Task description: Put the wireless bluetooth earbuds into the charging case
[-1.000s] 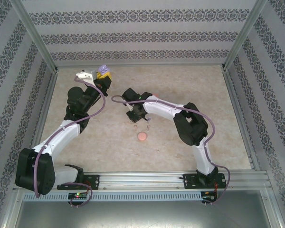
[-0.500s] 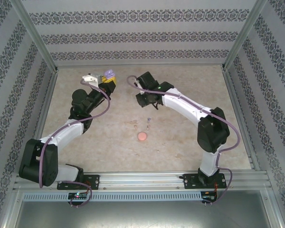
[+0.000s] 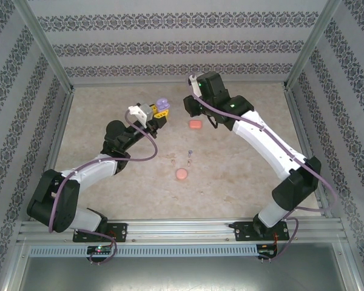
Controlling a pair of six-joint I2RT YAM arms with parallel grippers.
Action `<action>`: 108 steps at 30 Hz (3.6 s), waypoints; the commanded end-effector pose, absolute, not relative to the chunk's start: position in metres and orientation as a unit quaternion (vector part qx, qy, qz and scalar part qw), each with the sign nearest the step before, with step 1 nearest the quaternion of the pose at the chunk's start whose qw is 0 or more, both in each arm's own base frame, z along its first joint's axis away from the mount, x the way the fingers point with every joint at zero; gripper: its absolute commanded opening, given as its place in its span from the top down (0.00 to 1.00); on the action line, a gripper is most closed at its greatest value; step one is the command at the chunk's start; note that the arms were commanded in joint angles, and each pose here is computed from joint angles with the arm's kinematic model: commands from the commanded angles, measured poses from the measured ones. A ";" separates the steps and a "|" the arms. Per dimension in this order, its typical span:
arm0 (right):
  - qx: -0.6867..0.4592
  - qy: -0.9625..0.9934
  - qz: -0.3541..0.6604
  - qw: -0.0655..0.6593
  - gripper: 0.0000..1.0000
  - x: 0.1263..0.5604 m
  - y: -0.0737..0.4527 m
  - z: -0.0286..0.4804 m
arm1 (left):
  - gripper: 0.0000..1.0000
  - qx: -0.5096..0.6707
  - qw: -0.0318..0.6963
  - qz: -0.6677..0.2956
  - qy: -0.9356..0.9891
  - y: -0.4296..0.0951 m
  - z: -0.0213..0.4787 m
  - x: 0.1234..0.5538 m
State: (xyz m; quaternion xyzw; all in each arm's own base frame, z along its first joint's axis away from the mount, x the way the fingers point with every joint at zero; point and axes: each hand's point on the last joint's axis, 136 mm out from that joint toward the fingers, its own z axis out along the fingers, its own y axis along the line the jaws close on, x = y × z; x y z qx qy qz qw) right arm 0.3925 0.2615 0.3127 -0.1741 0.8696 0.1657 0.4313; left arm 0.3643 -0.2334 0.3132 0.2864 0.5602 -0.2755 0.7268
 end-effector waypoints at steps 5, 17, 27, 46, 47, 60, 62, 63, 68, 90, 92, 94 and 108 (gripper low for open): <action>-0.157 0.810 0.247 0.509 0.78 0.370 0.264 0.389 | 1.00 0.301 0.774 -0.215 0.514 -0.244 0.324 0.364; -0.199 0.743 0.324 0.551 0.77 0.330 0.295 0.413 | 1.00 0.285 0.779 -0.266 0.491 -0.252 0.337 0.361; -0.209 0.749 0.334 0.534 0.77 0.333 0.317 0.393 | 1.00 0.301 0.771 -0.288 0.482 -0.260 0.345 0.351; -0.213 0.762 0.340 0.508 0.77 0.335 0.330 0.366 | 1.00 0.308 0.768 -0.294 0.479 -0.259 0.354 0.342; -0.213 0.762 0.342 0.507 0.77 0.335 0.331 0.366 | 1.00 0.308 0.767 -0.295 0.479 -0.260 0.354 0.342; -0.217 0.768 0.341 0.498 0.77 0.334 0.336 0.356 | 1.00 0.311 0.766 -0.295 0.479 -0.261 0.356 0.342; -0.216 0.769 0.336 0.499 0.78 0.335 0.334 0.354 | 1.00 0.313 0.766 -0.295 0.478 -0.261 0.356 0.341; -0.216 0.770 0.333 0.499 0.78 0.335 0.333 0.353 | 1.00 0.312 0.766 -0.295 0.478 -0.261 0.356 0.341; -0.212 0.776 0.314 0.504 0.78 0.338 0.326 0.347 | 1.00 0.314 0.768 -0.293 0.476 -0.260 0.358 0.339; -0.264 0.776 0.316 0.477 0.71 0.325 0.342 0.337 | 1.00 0.317 0.763 -0.295 0.480 -0.262 0.358 0.341; -0.256 0.774 0.317 0.485 0.61 0.327 0.338 0.346 | 1.00 0.316 0.762 -0.295 0.482 -0.262 0.357 0.341; -0.242 0.769 0.320 0.498 0.44 0.330 0.333 0.362 | 1.00 0.315 0.761 -0.296 0.484 -0.262 0.355 0.342; -0.116 0.749 0.352 0.550 0.24 0.333 0.264 0.431 | 1.00 0.306 0.764 -0.292 0.488 -0.259 0.352 0.344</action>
